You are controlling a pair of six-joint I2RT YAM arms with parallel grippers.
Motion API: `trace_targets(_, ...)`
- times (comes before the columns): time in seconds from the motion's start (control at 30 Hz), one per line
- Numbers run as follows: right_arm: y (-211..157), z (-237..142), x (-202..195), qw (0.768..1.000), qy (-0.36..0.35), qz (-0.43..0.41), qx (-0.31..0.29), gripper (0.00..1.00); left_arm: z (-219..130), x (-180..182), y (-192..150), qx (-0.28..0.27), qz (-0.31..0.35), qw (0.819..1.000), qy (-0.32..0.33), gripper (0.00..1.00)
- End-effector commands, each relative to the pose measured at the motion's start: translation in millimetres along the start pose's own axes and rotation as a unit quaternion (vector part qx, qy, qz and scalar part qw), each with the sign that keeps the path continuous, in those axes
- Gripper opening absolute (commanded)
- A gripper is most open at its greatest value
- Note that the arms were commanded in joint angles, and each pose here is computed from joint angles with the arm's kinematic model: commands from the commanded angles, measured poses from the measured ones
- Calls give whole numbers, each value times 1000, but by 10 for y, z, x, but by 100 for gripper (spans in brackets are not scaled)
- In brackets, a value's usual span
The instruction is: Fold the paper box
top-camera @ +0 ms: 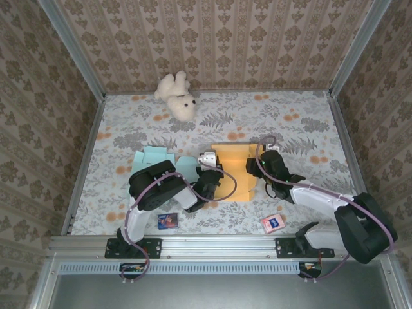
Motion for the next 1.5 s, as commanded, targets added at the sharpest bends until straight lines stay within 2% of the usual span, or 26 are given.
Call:
trace_targets(0.0, 49, 47, 94, 999, 50, -5, -16, 64, -10, -9, 99, -14, -36, 999, -13, 0)
trace_targets(0.13, 56, 29, 168, 995, 100, -3, -24, 64, -7, -15, 79, -11, -33, 999, -14, 0)
trace_targets(0.47, -32, 27, 364, 988, 151, -9, 12, 62, 12, -34, 69, -12, -38, 999, -13, 0)
trace_targets(0.7, -85, 4, 127, 999, 42, -15, -16, 63, -12, 31, 49, -10, -35, 999, 2, 0)
trace_targets(1.13, 13, 25, -137, 999, -4, 6, -43, 65, -47, 70, 43, -6, -40, 999, -3, 0)
trace_targets(1.47, -51, 181, 67, 995, 96, 21, -12, 63, -53, 55, 68, -7, -48, 999, -12, 0)
Point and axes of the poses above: each hand's point on the last joint's axis, 136 mm out from that joint toward the fingers, its own z axis out along the fingers, its own x axis along the line the jaws close on, y = z × x, the point moved 10 cm from there along -z, back along the fingers, and after that the axes turned 6 degrees about z, right-handed, at the moved point
